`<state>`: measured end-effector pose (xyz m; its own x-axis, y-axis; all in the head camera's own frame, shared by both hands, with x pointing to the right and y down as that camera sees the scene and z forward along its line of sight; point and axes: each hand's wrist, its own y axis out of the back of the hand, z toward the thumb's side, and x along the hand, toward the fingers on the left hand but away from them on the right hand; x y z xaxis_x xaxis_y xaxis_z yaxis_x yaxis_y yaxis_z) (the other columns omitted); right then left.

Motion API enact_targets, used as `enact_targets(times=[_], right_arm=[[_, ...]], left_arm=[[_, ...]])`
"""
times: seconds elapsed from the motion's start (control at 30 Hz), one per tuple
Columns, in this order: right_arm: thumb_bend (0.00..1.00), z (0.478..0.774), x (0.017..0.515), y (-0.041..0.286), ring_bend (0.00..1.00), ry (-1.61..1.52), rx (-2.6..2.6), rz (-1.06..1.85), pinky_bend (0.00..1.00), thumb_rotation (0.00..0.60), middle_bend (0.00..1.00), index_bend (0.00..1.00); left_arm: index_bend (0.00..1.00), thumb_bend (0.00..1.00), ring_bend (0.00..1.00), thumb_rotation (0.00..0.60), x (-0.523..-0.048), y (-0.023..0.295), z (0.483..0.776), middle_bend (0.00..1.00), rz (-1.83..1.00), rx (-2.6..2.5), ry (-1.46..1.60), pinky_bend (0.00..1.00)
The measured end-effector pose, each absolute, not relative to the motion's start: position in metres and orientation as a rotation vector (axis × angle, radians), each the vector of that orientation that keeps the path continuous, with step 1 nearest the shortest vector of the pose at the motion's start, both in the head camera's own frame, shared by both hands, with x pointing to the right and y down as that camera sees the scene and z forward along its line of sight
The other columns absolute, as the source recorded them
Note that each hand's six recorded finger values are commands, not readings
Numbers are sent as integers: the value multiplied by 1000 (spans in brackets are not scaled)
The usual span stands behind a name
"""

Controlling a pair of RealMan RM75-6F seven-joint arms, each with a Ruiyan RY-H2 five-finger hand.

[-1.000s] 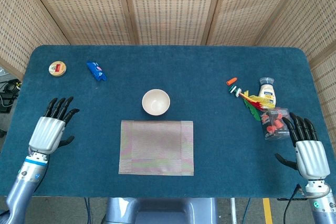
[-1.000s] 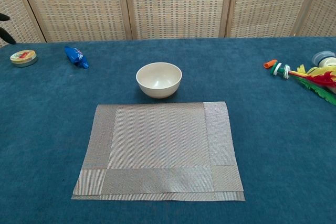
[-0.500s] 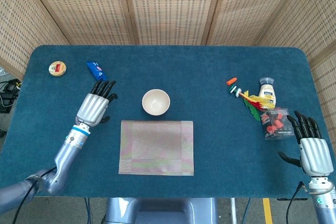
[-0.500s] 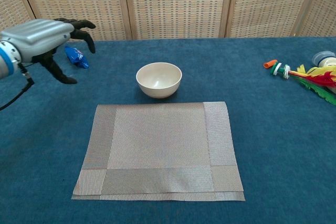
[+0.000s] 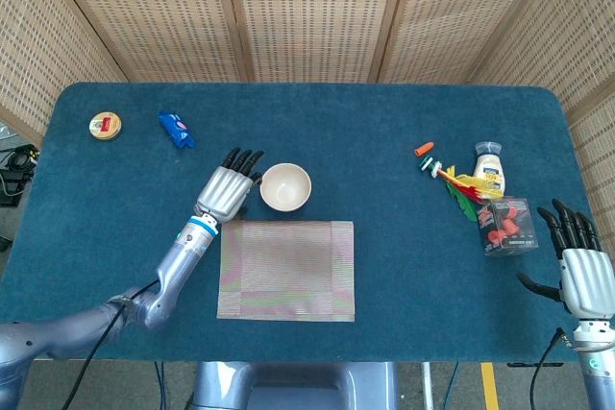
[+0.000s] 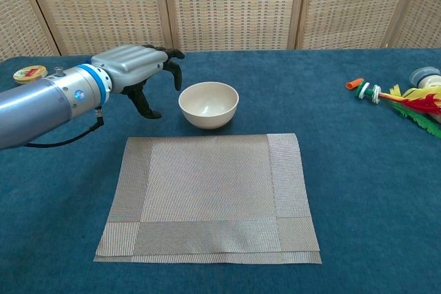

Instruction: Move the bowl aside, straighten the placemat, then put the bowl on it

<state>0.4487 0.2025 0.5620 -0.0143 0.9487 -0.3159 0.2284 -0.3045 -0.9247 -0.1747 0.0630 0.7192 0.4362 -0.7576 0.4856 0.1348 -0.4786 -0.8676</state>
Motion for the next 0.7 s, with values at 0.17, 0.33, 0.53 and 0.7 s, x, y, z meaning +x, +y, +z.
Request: enact_targets(times=[0.17, 0.33, 0.53, 0.7], right_arm=[[90, 562, 452, 201, 0, -1264, -1596, 1367, 0, 600, 0, 133], [90, 560, 456, 200, 0, -1286, -1590, 1360, 0, 600, 0, 134], [90, 556, 459, 198, 0, -1309, -1584, 1352, 0, 600, 0, 142], [90, 554, 461, 197, 0, -1326, -1582, 1342, 0, 600, 0, 154]], left_arm=[[397, 242, 0, 600, -155, 60, 727, 0, -1171, -1733, 523, 0], [440, 242, 0, 600, -137, 60, 735, 0, -1155, -1720, 484, 0], [479, 242, 0, 600, -124, 62, 744, 0, -1153, -1716, 450, 0], [599, 278, 0, 600, -117, 62, 752, 0, -1161, -1704, 426, 0]])
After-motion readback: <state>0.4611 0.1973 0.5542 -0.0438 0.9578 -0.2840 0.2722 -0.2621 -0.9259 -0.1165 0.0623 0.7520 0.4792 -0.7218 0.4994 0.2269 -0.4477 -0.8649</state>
